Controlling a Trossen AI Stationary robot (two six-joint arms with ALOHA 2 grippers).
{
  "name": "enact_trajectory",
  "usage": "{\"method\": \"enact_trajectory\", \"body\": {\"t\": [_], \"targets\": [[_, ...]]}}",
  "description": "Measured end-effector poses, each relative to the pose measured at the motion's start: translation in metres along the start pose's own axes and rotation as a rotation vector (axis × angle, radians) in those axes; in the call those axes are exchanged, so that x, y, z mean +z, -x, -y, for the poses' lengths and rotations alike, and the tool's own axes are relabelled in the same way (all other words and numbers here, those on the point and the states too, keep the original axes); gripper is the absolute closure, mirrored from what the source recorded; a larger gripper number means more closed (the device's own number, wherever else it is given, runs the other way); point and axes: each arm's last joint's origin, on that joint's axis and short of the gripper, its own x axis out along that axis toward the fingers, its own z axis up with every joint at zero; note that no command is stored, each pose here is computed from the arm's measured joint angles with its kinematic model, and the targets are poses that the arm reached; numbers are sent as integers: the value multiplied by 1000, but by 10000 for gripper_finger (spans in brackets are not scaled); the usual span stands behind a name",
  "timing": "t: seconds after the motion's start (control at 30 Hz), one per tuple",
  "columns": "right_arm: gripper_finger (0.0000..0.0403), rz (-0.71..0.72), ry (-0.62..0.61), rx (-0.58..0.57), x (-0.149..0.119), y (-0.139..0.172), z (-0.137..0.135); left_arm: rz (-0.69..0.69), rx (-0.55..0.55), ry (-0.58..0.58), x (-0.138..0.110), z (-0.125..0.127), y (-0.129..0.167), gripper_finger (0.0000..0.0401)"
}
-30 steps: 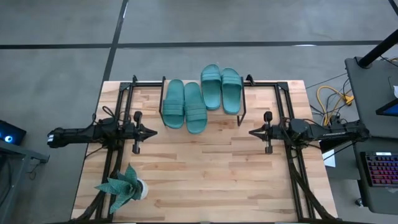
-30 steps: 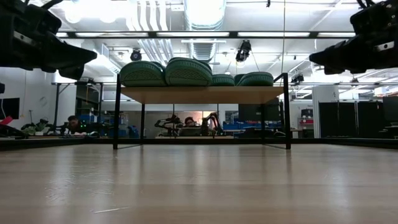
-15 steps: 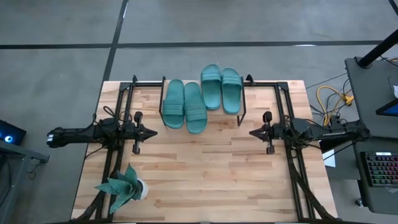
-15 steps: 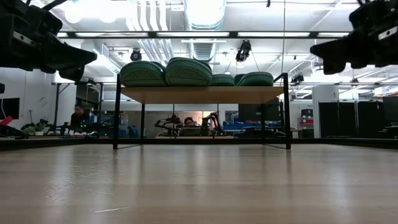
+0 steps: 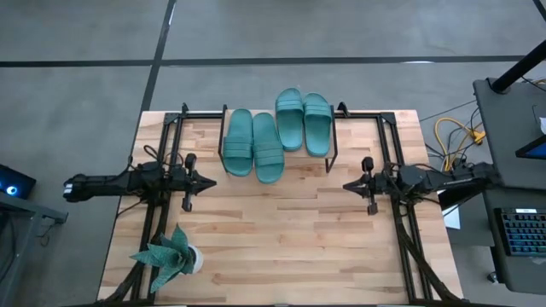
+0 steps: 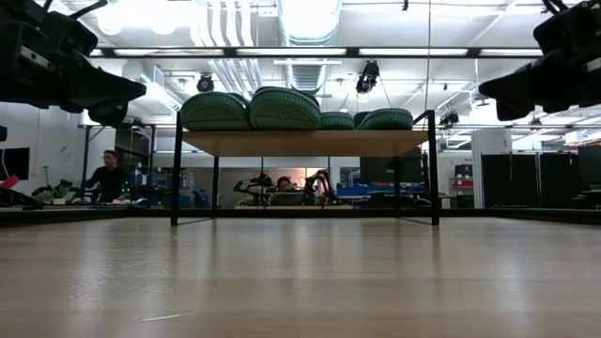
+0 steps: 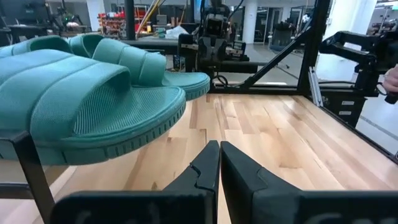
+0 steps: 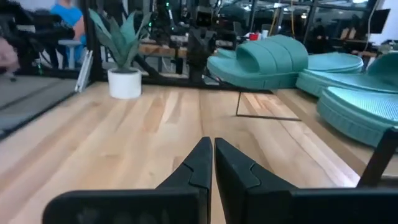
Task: Pick and place slides into the shelf
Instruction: Return to Home Position
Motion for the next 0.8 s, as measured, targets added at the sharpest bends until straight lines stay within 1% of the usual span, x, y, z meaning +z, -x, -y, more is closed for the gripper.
{"method": "enact_trajectory", "body": {"t": [0.13,0.27,0.33,0.5,0.8], "targets": [[394,49,6,28,4,4,-3,-8,0,2,-1,0,-1,401],[394,81,36,15,6,6,-2,1,0,-6,1,0,0,401],[394,82,55,0,6,7,-2,7,-4,2,1,0,1,401],[394,81,53,-1,6,6,-2,21,-67,26,3,2,2,401],[394,82,49,-20,7,7,-1,23,-77,21,3,2,2,401]]}}
